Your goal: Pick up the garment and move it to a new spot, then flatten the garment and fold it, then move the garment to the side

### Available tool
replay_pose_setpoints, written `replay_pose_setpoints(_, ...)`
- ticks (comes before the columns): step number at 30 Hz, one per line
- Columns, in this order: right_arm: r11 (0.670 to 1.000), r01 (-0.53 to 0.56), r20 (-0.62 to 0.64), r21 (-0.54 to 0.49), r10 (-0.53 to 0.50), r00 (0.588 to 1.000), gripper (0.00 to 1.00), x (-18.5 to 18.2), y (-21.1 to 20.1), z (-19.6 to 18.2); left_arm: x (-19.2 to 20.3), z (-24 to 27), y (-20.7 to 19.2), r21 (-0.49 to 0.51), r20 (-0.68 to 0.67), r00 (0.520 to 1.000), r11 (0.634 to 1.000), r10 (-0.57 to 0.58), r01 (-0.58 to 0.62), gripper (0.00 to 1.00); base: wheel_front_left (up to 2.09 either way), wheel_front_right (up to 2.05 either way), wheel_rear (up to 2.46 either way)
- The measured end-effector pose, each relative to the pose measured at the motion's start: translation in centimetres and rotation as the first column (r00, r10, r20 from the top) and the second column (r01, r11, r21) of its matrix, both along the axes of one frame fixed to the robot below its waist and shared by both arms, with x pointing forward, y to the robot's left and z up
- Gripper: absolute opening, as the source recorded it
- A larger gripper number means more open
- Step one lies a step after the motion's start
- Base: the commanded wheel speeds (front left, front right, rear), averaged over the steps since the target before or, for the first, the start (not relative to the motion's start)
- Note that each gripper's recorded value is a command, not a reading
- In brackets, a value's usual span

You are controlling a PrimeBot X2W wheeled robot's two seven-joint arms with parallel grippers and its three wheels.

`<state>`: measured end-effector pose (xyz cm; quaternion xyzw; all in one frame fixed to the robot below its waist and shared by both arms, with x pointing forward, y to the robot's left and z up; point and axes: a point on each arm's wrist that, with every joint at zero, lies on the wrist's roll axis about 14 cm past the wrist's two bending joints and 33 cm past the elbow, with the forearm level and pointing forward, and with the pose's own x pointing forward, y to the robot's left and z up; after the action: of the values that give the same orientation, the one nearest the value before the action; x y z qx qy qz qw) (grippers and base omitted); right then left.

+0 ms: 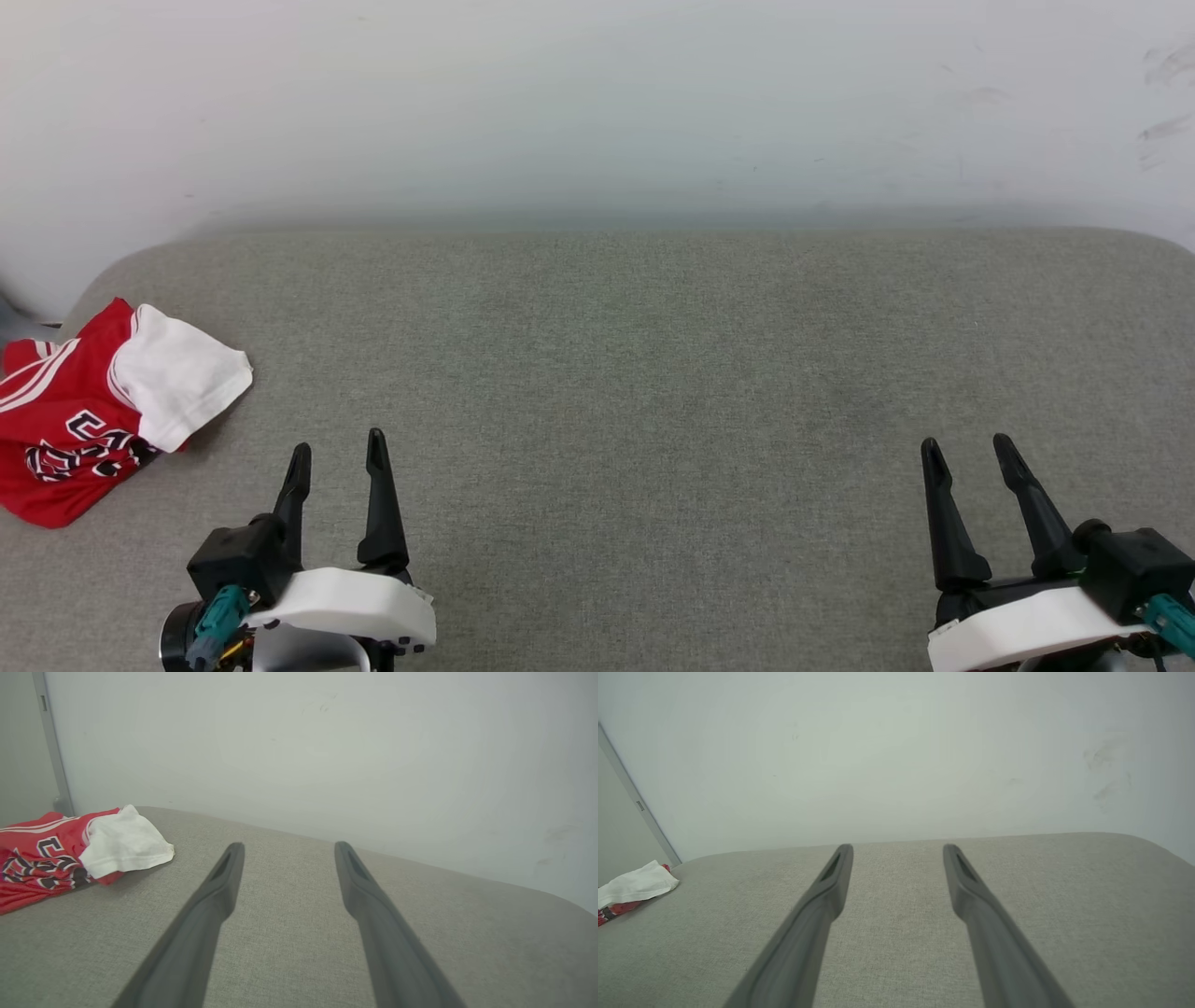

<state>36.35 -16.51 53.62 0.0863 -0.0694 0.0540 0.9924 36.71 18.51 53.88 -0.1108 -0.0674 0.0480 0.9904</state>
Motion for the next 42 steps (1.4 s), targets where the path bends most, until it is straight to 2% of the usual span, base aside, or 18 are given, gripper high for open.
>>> replay_pose_setpoints(12,0.996,-0.003,0.036,-0.086,0.006,0.999,1.00,-0.24,0.29,0.60,-0.42,0.03,-0.43,0.088,0.013,1.000,0.996,-0.004,0.002,1.00,0.00,0.00,0.00)
replay_pose_setpoints(35,0.990,0.019,0.076,-0.140,-0.009,0.997,1.00,-0.72,-0.21,1.00,-0.86,-0.15,-0.70,0.194,0.034,0.999,0.981,-0.022,0.016,1.00,0.00,0.00,0.00)
replay_pose_setpoints(42,0.990,0.026,0.071,-0.140,-0.016,0.997,1.00,-0.69,-0.47,0.79,-0.85,-0.56,-0.75,0.184,0.023,0.999,0.983,-0.027,0.023,1.00,0.00,0.00,0.00)
